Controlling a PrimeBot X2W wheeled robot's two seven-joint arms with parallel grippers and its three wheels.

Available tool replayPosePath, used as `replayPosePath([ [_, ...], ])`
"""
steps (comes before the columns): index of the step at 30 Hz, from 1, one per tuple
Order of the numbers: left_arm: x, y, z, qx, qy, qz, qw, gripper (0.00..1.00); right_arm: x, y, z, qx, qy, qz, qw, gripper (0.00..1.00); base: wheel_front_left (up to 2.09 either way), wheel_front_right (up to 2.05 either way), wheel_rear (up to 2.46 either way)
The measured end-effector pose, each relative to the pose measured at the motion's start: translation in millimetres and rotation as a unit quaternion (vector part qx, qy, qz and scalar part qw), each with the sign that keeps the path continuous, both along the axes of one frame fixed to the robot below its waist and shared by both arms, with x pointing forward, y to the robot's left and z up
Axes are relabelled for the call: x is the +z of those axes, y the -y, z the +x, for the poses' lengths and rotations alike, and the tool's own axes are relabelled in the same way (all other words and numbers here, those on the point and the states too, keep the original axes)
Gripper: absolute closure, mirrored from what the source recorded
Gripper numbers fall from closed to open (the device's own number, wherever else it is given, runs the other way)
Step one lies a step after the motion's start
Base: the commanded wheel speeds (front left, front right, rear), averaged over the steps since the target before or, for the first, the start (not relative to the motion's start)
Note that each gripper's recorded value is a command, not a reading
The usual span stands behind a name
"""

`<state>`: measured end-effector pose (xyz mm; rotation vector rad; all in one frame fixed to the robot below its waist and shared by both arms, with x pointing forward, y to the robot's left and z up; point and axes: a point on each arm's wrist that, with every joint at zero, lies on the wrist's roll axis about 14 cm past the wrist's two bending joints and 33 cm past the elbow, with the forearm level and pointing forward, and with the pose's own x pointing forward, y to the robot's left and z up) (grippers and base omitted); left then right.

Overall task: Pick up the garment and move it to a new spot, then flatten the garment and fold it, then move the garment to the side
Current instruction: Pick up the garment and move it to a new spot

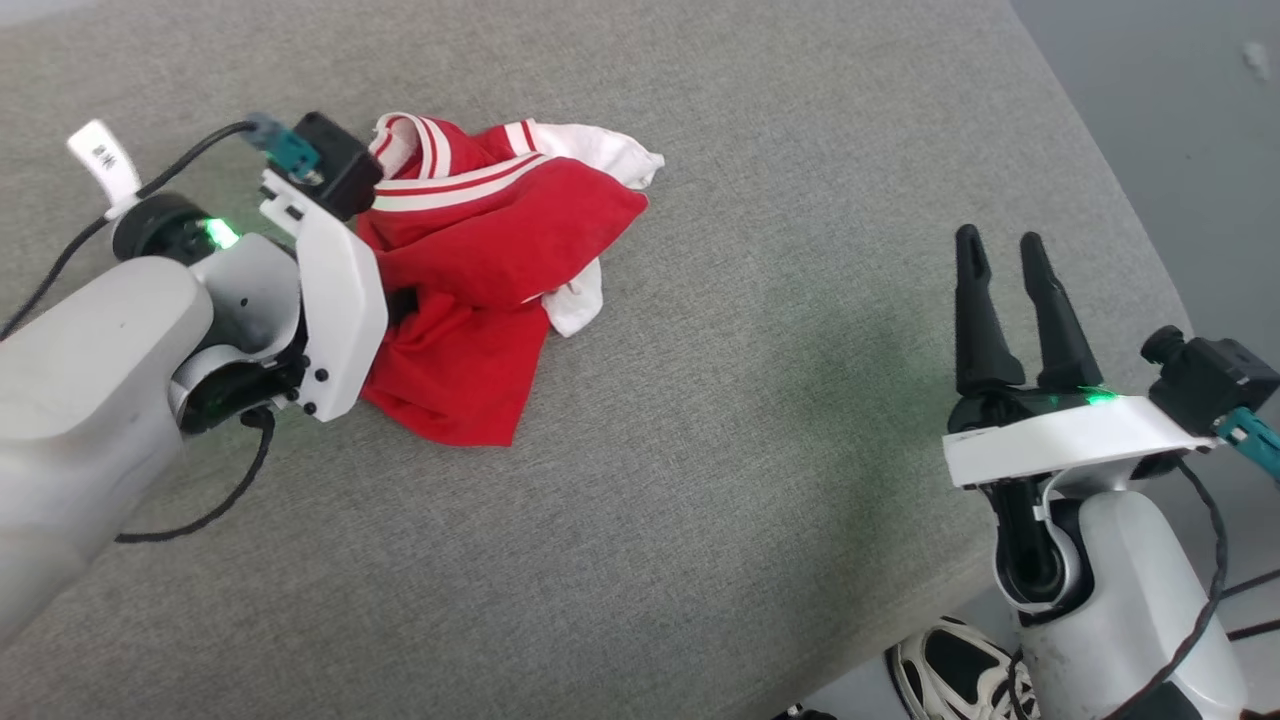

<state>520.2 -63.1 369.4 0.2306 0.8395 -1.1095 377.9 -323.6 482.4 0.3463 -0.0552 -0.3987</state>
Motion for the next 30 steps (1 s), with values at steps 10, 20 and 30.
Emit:
replayPosePath([
  [10,-10.1,3.7,5.1,-0.038,0.031,0.036,0.998,0.71,-4.3,-6.0,6.1,0.011,-0.007,0.001,1.0,0.0,0.0,0.0,0.0],
  [20,25.8,-21.3,9.6,0.02,0.07,-0.012,0.997,0.0,-1.6,-26.4,25.0,0.051,-0.003,-0.022,0.998,0.0,0.0,0.0,0.0],
  [30,91.0,-66.1,-9.5,0.147,0.099,-0.151,0.973,0.0,10.6,-63.4,50.8,0.123,0.011,-0.055,0.991,0.0,0.0,0.0,0.0],
])
